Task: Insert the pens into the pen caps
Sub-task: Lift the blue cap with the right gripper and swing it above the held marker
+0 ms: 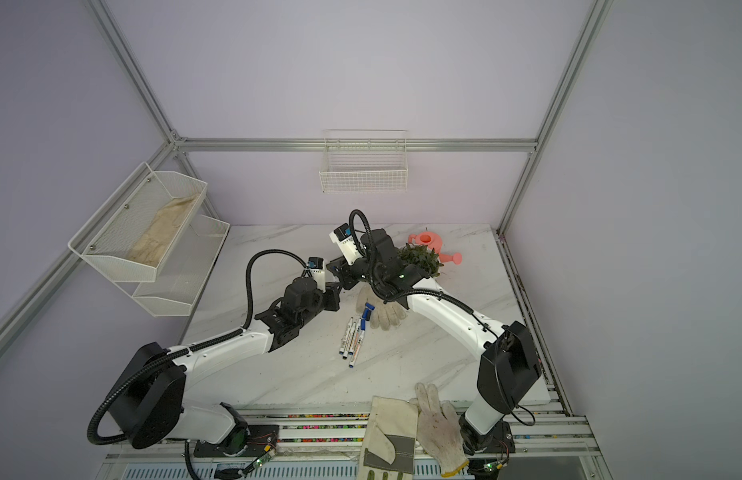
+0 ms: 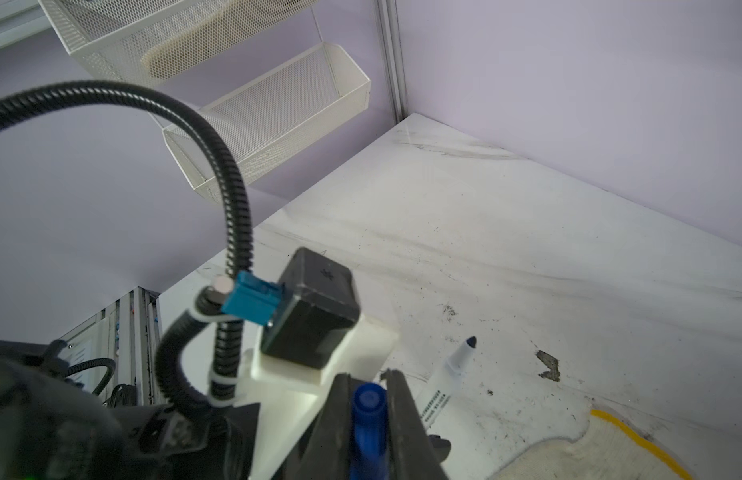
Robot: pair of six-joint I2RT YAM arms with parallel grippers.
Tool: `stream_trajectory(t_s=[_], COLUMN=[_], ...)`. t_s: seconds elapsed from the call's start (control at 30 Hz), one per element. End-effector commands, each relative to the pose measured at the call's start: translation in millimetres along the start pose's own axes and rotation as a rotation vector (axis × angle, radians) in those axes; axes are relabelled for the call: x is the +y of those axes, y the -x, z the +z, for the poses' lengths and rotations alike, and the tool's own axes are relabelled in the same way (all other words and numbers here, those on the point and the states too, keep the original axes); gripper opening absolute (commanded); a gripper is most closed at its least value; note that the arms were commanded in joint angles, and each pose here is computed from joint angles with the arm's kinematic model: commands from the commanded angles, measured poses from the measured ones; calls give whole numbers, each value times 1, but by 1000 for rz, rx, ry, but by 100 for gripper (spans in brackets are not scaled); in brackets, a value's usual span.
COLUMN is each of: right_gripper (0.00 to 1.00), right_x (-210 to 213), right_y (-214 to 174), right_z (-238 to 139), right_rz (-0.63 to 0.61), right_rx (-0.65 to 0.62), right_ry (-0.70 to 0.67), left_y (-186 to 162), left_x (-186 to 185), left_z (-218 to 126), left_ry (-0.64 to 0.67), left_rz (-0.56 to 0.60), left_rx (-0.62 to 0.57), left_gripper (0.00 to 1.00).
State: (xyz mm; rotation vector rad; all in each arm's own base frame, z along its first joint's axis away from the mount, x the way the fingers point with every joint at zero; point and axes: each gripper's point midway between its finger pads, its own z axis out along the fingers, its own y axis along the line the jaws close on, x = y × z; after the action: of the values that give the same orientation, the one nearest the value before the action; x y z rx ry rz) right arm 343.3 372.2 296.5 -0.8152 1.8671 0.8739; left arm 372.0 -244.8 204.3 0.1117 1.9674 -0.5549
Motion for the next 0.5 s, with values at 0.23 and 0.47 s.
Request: stream_trajectory(t_s=[0.23,0.47], right_gripper=[0,0], right_x=[-31,-48], right_y=[65,63], right_z=[-49,-47], right_rz=[65,124], right_rx=[-282,-276], right_ry=[-42,-20], left_y=[16,16], left_x=[-36,-46], left_z=[-13,-15], left_ry=[-163,-209], left_rz=[61,79], left_rx=[-74,-80], left_gripper=[0,0])
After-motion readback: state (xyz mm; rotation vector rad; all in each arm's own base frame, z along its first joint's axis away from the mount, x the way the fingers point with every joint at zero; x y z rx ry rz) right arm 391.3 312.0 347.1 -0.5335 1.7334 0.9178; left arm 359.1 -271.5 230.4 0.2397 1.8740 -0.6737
